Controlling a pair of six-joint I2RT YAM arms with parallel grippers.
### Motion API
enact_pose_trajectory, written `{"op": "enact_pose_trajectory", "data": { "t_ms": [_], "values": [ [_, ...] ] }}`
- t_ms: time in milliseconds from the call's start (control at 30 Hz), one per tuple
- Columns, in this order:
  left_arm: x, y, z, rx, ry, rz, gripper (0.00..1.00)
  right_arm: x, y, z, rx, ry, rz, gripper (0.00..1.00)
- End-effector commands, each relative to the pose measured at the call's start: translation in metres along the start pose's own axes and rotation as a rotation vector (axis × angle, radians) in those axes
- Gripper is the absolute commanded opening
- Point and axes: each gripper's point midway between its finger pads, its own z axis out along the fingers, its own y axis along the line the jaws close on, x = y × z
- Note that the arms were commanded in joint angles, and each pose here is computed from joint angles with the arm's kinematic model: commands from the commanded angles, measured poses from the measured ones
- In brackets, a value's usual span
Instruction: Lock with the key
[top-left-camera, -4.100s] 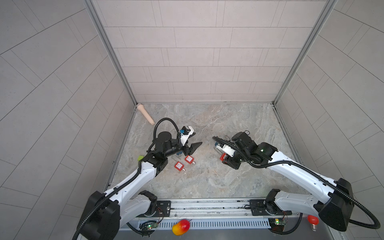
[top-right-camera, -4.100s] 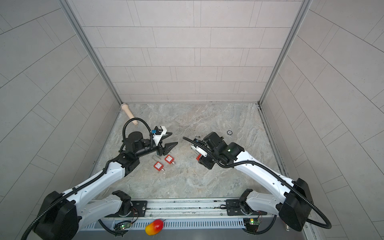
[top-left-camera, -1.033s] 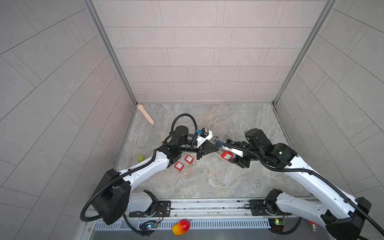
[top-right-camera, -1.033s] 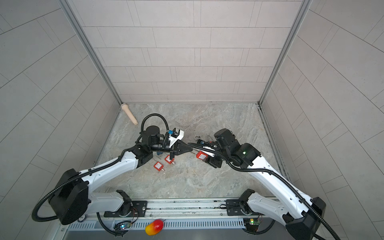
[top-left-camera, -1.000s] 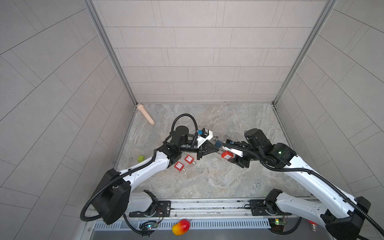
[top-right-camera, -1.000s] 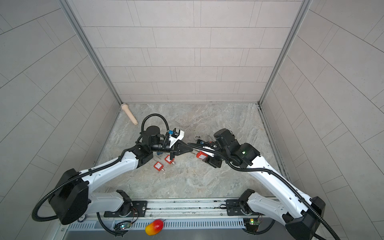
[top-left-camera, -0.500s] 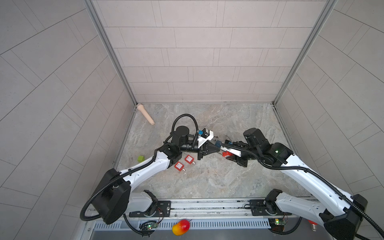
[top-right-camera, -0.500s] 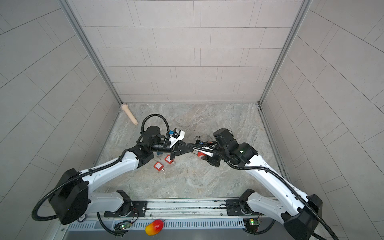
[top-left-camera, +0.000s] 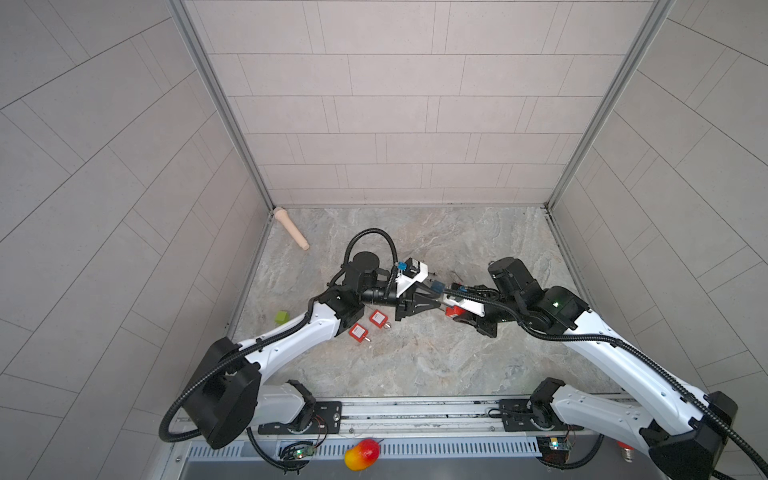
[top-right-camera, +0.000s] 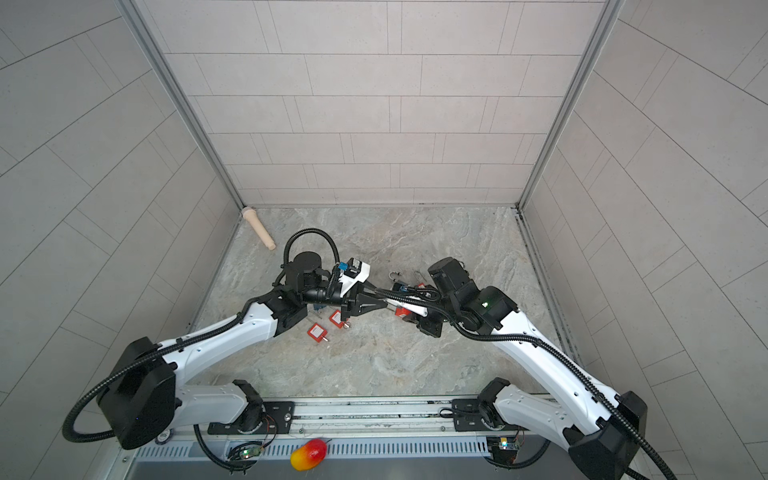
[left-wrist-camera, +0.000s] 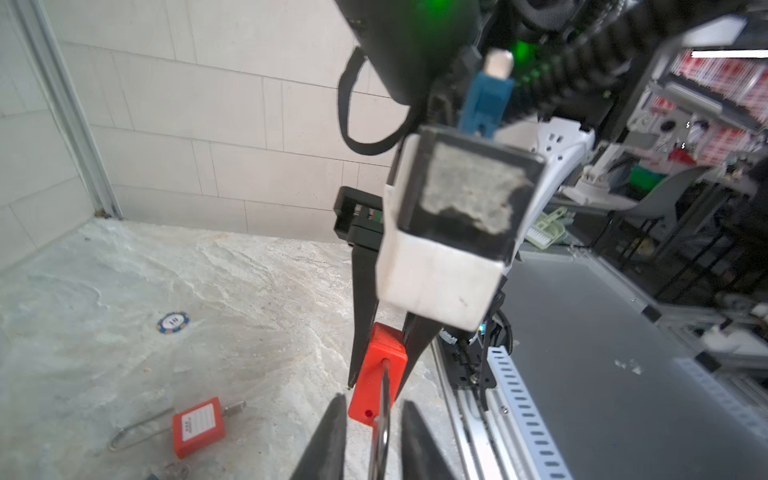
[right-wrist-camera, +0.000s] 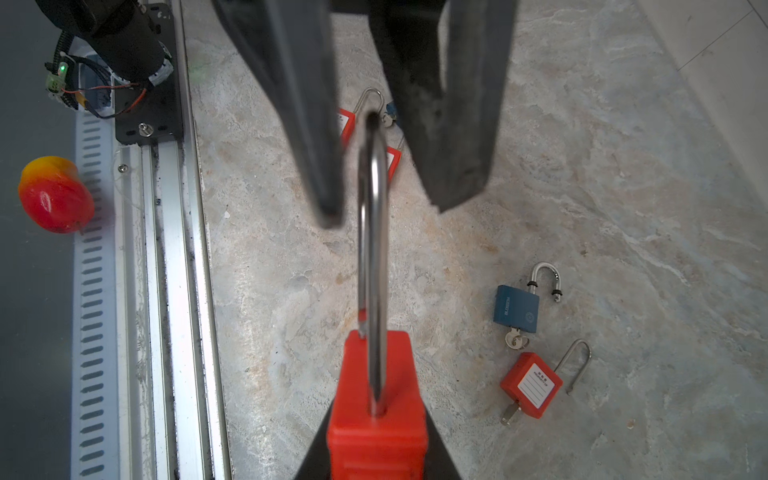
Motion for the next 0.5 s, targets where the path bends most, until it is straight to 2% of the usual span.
{"op": "enact_pose_trajectory", "data": {
  "t_ms": [0, 133, 467],
  "values": [
    [-0.012, -0.006, -0.007, -0.014, 0.047, 0.128, 0.37, -0.006, 0.008, -0.011, -0.033, -0.008, -0.013, 0.11],
    [-0.001, -0.012, -0.013, -0.007, 0.146, 0.16, 0.37, -0.003, 0.011, -0.014, -0.038, 0.005, -0.009, 0.11],
    [0.0, -0.013, -0.01, 0.011, 0.147, 0.144, 0.34, -0.004, 0.014, -0.015, -0.055, -0.002, 0.005, 0.09]
  ]
}}
